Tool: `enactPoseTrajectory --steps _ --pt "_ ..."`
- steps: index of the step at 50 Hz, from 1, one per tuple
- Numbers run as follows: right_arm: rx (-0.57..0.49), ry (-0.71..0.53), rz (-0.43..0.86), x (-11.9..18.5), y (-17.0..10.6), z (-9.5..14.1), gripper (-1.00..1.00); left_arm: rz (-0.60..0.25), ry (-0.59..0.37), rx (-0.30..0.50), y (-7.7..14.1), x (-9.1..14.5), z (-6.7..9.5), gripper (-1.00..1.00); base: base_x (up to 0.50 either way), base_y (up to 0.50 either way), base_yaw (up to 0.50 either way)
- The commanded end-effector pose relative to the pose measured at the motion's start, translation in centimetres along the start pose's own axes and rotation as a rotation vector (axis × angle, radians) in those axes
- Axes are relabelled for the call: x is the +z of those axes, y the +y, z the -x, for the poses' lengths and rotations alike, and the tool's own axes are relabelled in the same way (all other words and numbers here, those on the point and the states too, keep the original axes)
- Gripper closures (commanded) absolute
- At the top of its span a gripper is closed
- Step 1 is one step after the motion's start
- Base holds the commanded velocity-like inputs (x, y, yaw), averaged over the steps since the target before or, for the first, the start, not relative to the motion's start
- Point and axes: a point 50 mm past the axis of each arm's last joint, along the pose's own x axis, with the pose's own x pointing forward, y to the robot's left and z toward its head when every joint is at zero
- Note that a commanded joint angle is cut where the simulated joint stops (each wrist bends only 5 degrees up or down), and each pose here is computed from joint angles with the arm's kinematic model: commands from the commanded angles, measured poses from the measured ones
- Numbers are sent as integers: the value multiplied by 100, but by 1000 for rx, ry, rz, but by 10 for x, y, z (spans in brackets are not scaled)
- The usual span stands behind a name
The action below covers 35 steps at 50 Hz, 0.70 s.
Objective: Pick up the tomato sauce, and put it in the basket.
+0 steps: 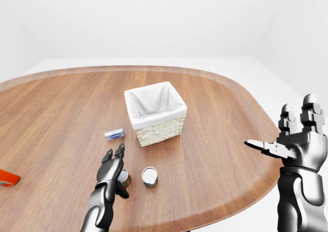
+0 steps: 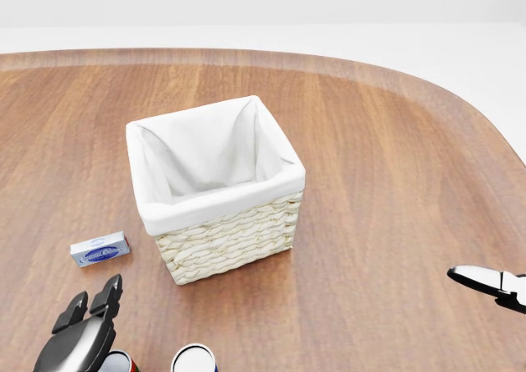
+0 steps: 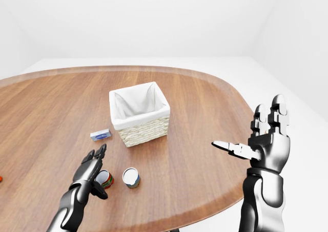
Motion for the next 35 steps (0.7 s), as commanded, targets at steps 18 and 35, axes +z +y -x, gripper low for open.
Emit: enactPoseTrajectory --steps 18,35 --pt "-2 6 1 -1 0 0 -100 -25 51 -31 -17 -12 -9 -100 0 0 0" --pt "-2 7 0 -1 -1 0 -100 -33 93 -68 -32 -20 -16 -100 0 0 0"
